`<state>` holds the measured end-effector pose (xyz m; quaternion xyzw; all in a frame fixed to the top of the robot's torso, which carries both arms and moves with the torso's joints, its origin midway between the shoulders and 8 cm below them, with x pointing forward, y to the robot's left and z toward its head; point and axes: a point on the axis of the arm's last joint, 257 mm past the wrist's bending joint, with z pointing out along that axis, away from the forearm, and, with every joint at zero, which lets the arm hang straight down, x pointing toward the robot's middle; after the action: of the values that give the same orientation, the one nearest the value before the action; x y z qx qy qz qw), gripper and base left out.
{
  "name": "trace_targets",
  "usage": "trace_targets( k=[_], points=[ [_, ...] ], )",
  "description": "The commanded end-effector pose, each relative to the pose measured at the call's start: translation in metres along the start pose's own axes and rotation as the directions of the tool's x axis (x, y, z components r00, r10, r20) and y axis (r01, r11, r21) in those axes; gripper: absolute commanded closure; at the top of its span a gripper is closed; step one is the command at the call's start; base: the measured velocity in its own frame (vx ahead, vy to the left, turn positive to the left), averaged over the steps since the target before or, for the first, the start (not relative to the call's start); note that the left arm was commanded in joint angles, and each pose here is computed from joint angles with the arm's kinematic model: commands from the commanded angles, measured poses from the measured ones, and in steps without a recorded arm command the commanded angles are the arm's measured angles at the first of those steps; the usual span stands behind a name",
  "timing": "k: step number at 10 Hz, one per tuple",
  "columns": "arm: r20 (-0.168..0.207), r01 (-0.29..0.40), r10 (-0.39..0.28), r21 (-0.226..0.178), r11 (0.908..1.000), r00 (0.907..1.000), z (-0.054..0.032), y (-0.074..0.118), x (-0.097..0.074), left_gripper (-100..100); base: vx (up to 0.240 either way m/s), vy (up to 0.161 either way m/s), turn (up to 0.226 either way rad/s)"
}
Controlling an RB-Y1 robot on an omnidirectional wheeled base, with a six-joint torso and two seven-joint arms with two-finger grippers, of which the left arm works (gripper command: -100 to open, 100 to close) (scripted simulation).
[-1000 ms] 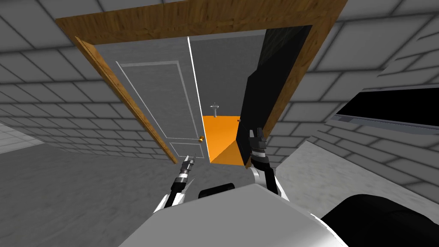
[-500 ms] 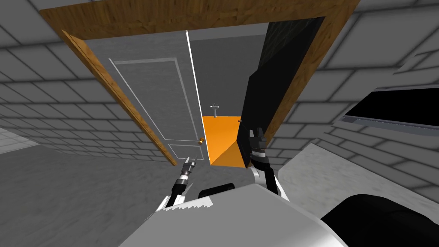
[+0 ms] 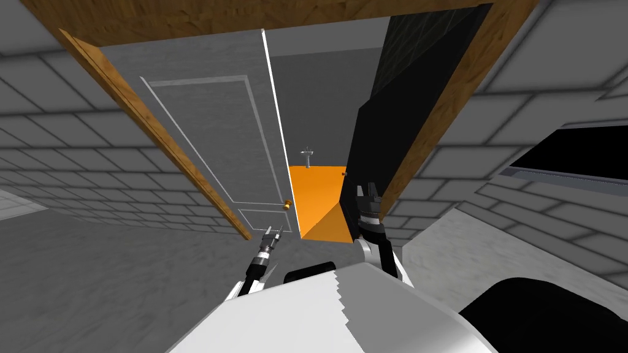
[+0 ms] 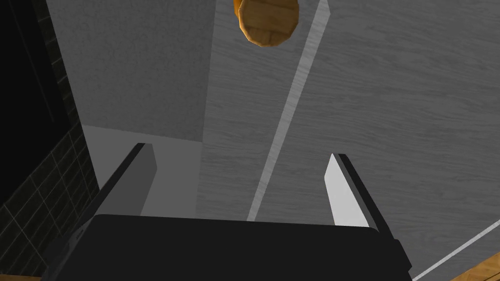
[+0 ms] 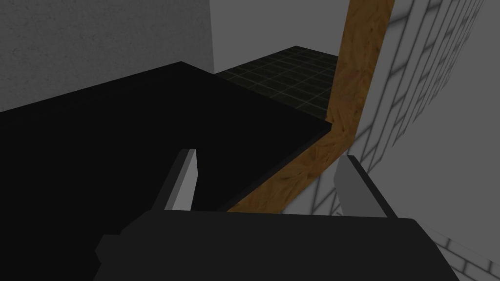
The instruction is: Push the door open
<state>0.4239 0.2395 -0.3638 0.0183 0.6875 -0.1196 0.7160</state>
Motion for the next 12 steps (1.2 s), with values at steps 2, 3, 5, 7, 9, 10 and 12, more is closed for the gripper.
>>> trace_targets(
  k=[2,3,5,7,9,10,12],
  points=[
    [-0.019,-0.049,0.049,0.007,0.9988,0.9986,-0.0028,0.001,0.010,-100,0.067,0.014,-0.002],
    [-0.030,-0.076,0.076,0.013,0.9970,0.9966,-0.0044,0.001,0.015,-100,0.097,0.023,-0.001],
    [-0.044,-0.112,0.112,0.020,0.9936,0.9927,-0.0067,0.002,0.023,-100,0.089,0.010,-0.002],
    [-0.054,-0.137,0.138,0.026,0.9902,0.9889,-0.0084,0.002,0.028,-100,0.077,0.010,-0.001],
    [-0.052,-0.130,0.131,0.021,0.9913,0.9900,-0.0072,0.002,0.026,-100,0.072,-0.010,-0.013],
    [-0.052,-0.130,0.131,0.019,0.9913,0.9900,-0.0067,0.002,0.026,-100,0.183,-0.021,-0.023],
    [-0.053,-0.130,0.131,0.013,0.9914,0.9900,-0.0047,0.003,0.027,-100,0.187,-0.042,-0.031]
  ],
)
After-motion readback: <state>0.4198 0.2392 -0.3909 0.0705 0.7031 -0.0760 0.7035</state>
